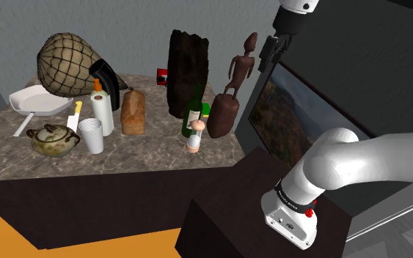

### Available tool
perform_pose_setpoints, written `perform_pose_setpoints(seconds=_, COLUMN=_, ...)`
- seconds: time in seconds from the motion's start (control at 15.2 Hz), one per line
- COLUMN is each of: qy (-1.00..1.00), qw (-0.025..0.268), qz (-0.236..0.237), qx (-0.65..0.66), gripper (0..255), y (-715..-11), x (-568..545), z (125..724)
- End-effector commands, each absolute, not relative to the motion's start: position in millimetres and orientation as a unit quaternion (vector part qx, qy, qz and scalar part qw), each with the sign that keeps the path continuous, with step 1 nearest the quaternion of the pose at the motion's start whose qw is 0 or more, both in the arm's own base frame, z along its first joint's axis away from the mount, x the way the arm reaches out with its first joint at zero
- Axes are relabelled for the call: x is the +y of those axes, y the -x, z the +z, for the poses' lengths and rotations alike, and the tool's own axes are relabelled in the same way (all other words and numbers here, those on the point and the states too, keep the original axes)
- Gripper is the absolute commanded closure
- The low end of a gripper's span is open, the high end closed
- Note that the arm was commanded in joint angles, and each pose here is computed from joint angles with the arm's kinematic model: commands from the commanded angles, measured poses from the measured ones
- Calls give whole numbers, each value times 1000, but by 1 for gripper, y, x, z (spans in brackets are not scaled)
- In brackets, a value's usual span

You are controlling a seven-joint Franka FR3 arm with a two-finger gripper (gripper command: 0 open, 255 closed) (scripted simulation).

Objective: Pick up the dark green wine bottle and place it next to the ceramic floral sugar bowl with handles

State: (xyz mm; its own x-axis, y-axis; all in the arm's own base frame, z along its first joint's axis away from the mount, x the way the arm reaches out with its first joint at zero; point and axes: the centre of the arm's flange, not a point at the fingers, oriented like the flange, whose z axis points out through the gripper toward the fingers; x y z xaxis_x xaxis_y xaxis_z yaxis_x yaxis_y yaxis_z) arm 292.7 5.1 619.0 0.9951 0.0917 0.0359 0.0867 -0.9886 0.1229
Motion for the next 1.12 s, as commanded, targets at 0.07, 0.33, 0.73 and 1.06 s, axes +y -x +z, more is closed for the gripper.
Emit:
perform_pose_setpoints(seconds=0.07, qy=-997, qw=59, qz=23, qx=48, gripper=0, y=-302, x=2, z=611)
perform_pose_setpoints(seconds=0.33, qy=-996, qw=53, qz=34, qx=61, gripper=0, y=-339, x=-8, z=577)
perform_pose_setpoints(seconds=0.73, qy=-995, qw=43, qz=50, qx=79, gripper=0, y=-395, x=-22, z=529)
perform_pose_setpoints(seconds=1.06, qy=-993, qw=35, qz=63, qx=95, gripper=0, y=-444, x=-30, z=489)
